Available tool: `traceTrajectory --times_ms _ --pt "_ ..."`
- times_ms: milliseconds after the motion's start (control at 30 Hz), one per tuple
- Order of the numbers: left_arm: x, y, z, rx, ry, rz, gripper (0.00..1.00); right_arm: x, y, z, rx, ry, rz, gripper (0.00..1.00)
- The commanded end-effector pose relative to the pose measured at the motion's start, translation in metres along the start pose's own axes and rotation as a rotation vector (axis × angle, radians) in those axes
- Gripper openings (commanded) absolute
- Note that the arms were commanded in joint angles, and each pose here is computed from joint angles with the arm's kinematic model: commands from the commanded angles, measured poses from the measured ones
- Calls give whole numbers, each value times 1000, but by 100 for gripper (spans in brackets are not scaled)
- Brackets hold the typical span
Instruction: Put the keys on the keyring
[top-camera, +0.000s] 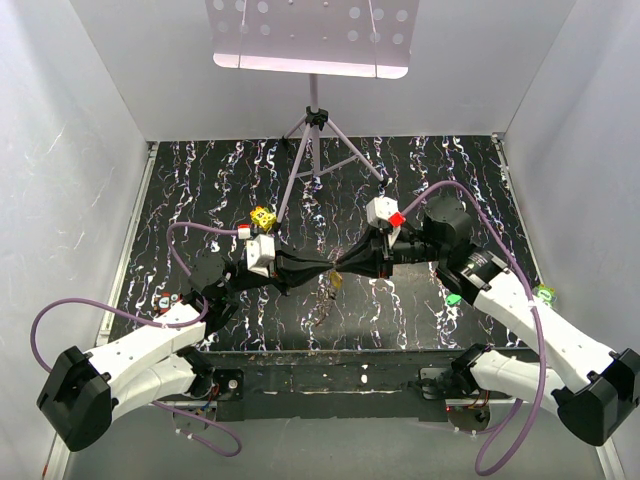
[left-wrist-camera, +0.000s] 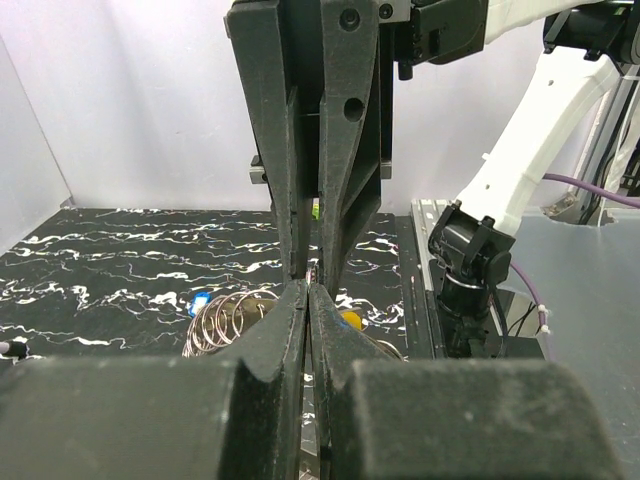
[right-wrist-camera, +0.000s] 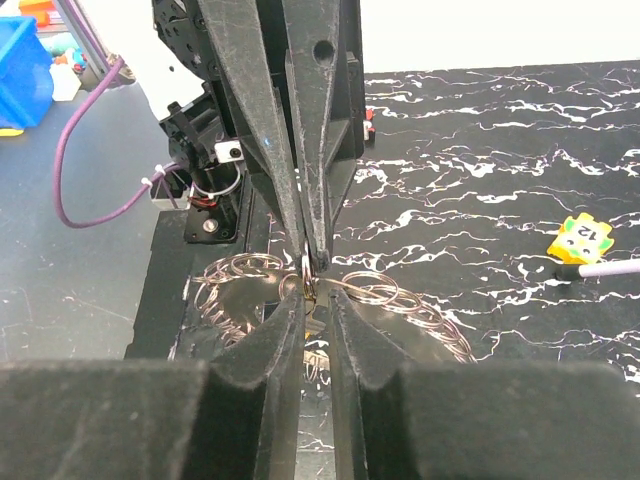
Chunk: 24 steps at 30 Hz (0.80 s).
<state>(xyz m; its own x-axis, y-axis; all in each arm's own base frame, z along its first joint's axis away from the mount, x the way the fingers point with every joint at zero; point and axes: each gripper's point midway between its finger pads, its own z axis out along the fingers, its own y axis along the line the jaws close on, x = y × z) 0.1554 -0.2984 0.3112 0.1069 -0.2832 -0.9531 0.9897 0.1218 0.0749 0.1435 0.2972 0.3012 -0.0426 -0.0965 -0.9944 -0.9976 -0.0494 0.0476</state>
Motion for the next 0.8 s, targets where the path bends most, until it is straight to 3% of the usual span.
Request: traceTrajectory --times_ms 0,500,567,667,767 --pt "-22 4 2 -20 -65 38 0 -9 -1 2 -6 -30 -23 20" --pt "-12 10 -1 -60 -43 7 0 -19 -4 4 6 -48 -21 23" --pt "-11 10 -1 -64 -41 2 0 -17 -2 5 -2 -45 -20 20" --pt "-9 12 -1 -71 -35 -6 0 -18 -1 5 -10 -46 -25 2" --pt "-5 12 -1 -75 -24 -21 0 -20 1 5 -16 -47 -28 1"
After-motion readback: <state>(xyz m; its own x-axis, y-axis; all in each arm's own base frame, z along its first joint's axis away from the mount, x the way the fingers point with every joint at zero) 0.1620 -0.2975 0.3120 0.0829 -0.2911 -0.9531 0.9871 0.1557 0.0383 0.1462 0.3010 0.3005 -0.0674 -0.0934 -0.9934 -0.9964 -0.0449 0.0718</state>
